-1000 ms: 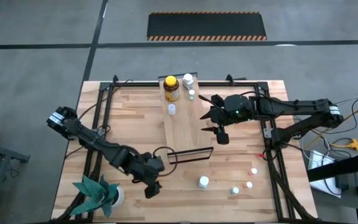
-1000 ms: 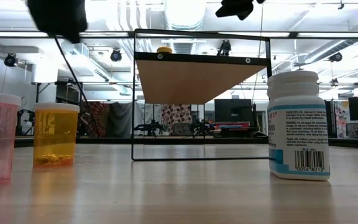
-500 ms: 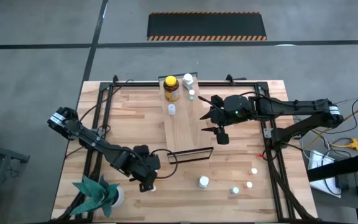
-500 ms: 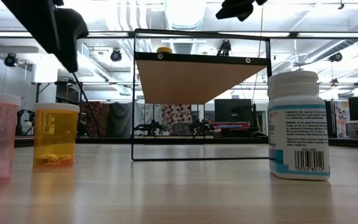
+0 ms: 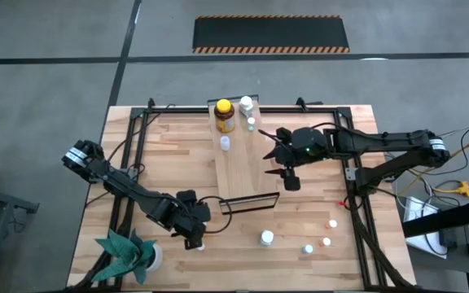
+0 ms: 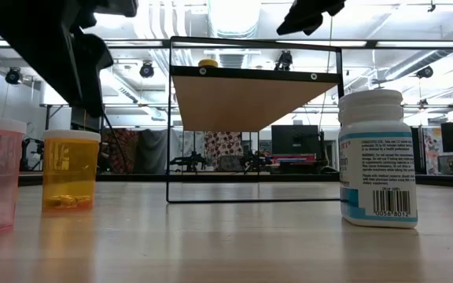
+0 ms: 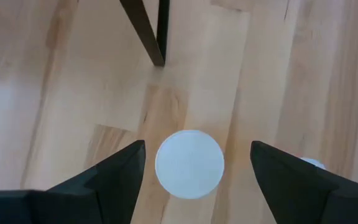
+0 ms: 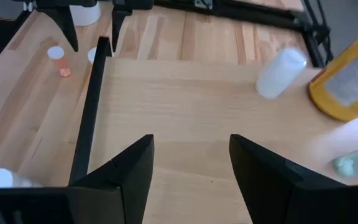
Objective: Pick and place medicine bottles onto shelf by color
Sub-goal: Put the orange pill bottle on the shelf
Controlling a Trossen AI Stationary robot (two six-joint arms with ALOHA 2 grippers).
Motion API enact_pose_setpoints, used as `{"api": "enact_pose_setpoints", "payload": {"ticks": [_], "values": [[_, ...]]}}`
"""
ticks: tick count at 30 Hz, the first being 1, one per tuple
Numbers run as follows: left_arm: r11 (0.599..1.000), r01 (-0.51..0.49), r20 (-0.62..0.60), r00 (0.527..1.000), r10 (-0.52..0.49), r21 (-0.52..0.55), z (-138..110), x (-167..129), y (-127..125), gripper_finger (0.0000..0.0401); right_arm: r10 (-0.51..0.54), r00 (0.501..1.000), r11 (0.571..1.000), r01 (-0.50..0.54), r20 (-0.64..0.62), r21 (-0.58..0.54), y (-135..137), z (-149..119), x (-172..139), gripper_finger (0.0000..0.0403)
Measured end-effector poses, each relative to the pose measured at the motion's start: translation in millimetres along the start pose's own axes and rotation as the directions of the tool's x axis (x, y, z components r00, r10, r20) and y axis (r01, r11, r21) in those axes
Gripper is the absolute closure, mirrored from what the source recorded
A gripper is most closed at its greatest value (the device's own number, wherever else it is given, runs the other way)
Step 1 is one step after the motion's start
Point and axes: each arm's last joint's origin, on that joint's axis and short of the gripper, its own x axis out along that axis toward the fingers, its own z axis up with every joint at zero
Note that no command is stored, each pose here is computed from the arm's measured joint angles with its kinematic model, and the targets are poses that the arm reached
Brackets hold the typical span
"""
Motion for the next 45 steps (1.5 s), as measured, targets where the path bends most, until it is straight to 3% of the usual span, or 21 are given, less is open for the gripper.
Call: {"api": "enact_pose_setpoints", "payload": {"ticks": [20, 32, 45], "values": [[0.999, 0.042, -0.018, 0.999, -0.042, -0.005, -16.3, 22.9, 4.3, 0.0129, 0.007, 1.0, 1.0, -0.006, -0.02, 0.025, 2.2, -14.0, 11.0, 0.0202], [0.999, 0.041, -0.019, 0.999, -0.041, -0.003, -16.4, 22.8, 4.4, 0.0214, 0.008, 1.0, 1.0, -0.007, -0.024, 0.025, 2.4, -15.3, 11.7, 0.0202], [0.999, 0.05, -0.009, 0.999, -0.05, -0.005, -7.5, 12.8, 0.3, 0.0212, 0.007, 1.0, 1.0, -0.007, -0.024, 0.024, 2.6, -16.6, 12.7, 0.0202]]}}
